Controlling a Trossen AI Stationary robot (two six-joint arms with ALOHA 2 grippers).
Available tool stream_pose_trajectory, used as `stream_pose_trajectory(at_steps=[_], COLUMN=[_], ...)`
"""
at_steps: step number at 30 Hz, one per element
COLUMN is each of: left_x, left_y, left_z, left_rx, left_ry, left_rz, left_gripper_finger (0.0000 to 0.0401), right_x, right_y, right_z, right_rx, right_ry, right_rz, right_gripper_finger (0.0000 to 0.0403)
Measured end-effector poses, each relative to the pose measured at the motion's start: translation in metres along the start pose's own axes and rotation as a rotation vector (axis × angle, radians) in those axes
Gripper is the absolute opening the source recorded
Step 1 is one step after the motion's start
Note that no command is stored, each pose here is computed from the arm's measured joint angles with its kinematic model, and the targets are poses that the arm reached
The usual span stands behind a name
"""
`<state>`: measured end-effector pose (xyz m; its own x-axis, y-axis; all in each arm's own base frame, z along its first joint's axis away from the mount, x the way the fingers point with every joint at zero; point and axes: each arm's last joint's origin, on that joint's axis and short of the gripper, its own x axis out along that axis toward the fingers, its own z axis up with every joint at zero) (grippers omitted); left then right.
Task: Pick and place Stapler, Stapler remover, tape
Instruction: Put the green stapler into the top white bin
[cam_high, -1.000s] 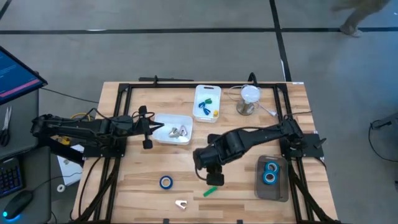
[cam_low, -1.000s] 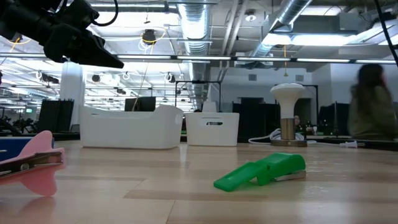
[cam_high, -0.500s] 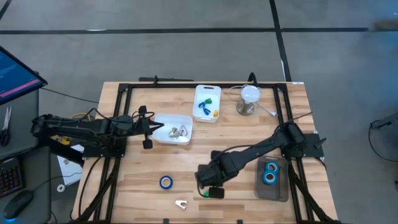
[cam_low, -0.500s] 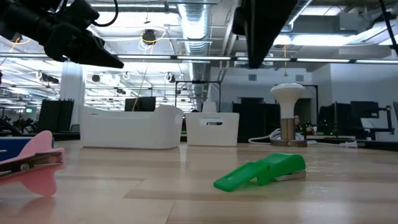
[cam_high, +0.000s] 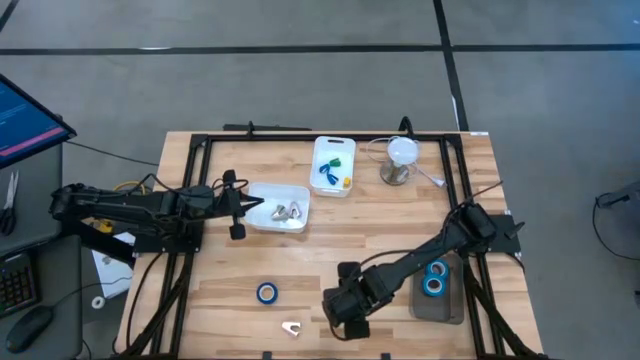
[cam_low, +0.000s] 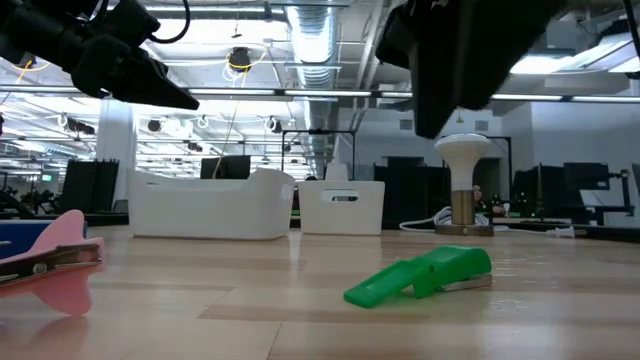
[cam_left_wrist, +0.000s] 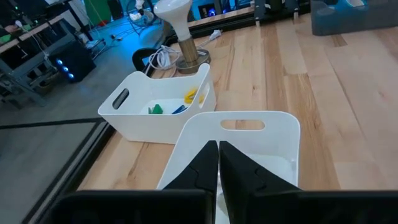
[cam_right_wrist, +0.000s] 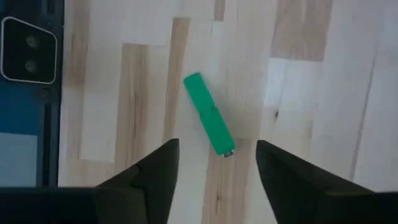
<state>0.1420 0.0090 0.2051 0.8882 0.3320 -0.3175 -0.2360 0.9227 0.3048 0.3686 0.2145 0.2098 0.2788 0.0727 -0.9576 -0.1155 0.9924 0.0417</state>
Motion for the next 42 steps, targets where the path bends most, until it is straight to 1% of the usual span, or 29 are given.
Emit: stream_pose_trajectory(at_steps=[4,8,12,17,30,34,37,39,42], left_x=[0.000,0.000,0.000,0.000,0.000,0.000,0.000,0.000,0.000], left_y=[0.000,0.000,0.000,0.000,0.000,0.000,0.000,0.000,0.000], left_z=[0.000,0.000,0.000,0.000,0.000,0.000,0.000,0.000,0.000], left_rx=[-0.014,-0.014,-0.014,-0.014,-0.014,-0.014,-0.014,-0.014,-0.014], left_ry=[0.000,0.000,0.000,0.000,0.000,0.000,0.001,0.000,0.000], left_rz=[0.000,0.000,0.000,0.000,0.000,0.000,0.000,0.000,0.000], left_gripper_finger=[0.0008,0.0008,0.0008,0.0008,0.0008,0.0008,0.0008,0.0008,0.0008], right_x=[0.010,0.021,0.031,0.043,0.062,0.065,0.066,0.066,0.066], right_y=[0.002,0.000,-0.006,-0.009,-0.017,-0.019,-0.021,-0.024,-0.028], right_z=[-0.003,-0.008,-0.015,-0.021,-0.033,-0.032,-0.031,-0.030,-0.029], right_rx=[-0.003,-0.002,0.003,0.006,0.021,0.027,0.034,0.040,0.050], right_ry=[-0.025,-0.023,0.001,-0.010,0.007,-0.014,-0.013,-0.014,-0.014], right_rz=[0.012,0.011,-0.002,0.003,0.048,0.055,0.053,0.051,0.048], right_gripper_finger=[0.0220,0.0223,0.0217,0.0207,0.0195,0.0182,0.0163,0.0142,0.0100])
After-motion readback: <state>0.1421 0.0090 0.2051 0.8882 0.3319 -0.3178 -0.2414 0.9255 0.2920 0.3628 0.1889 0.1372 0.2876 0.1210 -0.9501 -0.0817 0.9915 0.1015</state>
